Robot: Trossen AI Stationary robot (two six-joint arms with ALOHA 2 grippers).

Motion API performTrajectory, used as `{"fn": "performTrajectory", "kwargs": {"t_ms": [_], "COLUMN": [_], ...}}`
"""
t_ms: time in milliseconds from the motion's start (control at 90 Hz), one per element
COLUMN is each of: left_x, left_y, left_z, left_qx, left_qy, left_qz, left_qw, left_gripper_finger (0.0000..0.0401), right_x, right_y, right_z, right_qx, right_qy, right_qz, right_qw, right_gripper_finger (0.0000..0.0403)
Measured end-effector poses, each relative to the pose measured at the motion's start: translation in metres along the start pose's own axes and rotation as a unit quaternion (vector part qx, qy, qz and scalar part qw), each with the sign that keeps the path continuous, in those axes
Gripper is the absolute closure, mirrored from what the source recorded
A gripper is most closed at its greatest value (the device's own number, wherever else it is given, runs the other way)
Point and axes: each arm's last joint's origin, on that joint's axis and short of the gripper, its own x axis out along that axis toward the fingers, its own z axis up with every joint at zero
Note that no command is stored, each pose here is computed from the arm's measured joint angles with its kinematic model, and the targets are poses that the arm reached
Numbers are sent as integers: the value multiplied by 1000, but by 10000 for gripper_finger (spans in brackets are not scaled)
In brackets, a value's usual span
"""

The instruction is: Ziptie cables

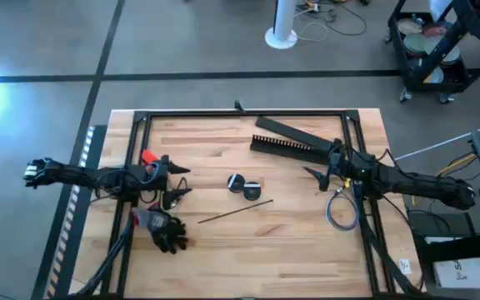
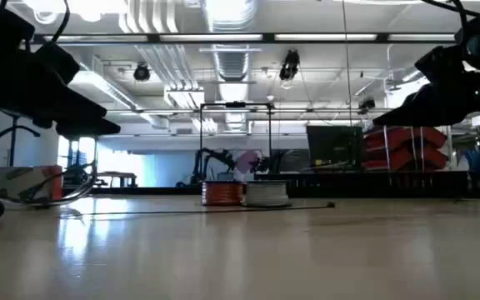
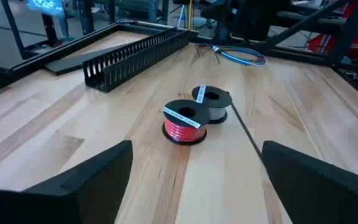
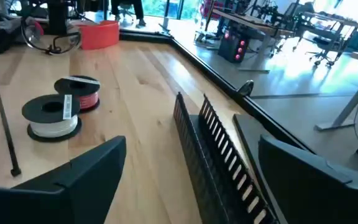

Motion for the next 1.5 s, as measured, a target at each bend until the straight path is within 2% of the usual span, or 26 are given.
{"fn": "performTrajectory", "kwargs": {"t_ms": [89,222,333,578,644,733,844,911,956,1011,1178,1289,1500], "left_x": [0,0,0,0,0,0,0,0,0,0,0,0,0], "left_y": [0,0,0,0,0,0,0,0,0,0,0,0,0], "left_z": [0,0,0,0,0,0,0,0,0,0,0,0,0], "left_qx": [0,0,0,0,0,0,0,0,0,0,0,0,0], "left_qy": [0,0,0,0,0,0,0,0,0,0,0,0,0], "left_qz": [0,0,0,0,0,0,0,0,0,0,0,0,0], "left_qw": [1000,1000,1000,1000,1000,1000,1000,1000,1000,1000,1000,1000,1000], "left_gripper_finger": [55,55,55,55,55,55,55,55,55,55,55,55,55], "right_x": [0,0,0,0,0,0,0,0,0,0,0,0,-1], "right_y": [0,0,0,0,0,1,1,1,1,1,-1,-2,-3], "right_z": [0,0,0,0,0,0,0,1,0,0,1,5,12], "right_qx": [-6,-71,-97,-85,-43,84,246,310,332,335,297,304,263], "right_qy": [0,0,0,0,0,-1,0,1,2,1,-8,-29,-67], "right_qz": [0,0,0,0,3,16,17,17,17,16,-14,-13,-16], "right_qw": [1000,998,995,996,999,996,969,951,943,942,955,952,962], "right_gripper_finger": [59,59,59,59,59,59,59,59,59,59,59,59,59]}}
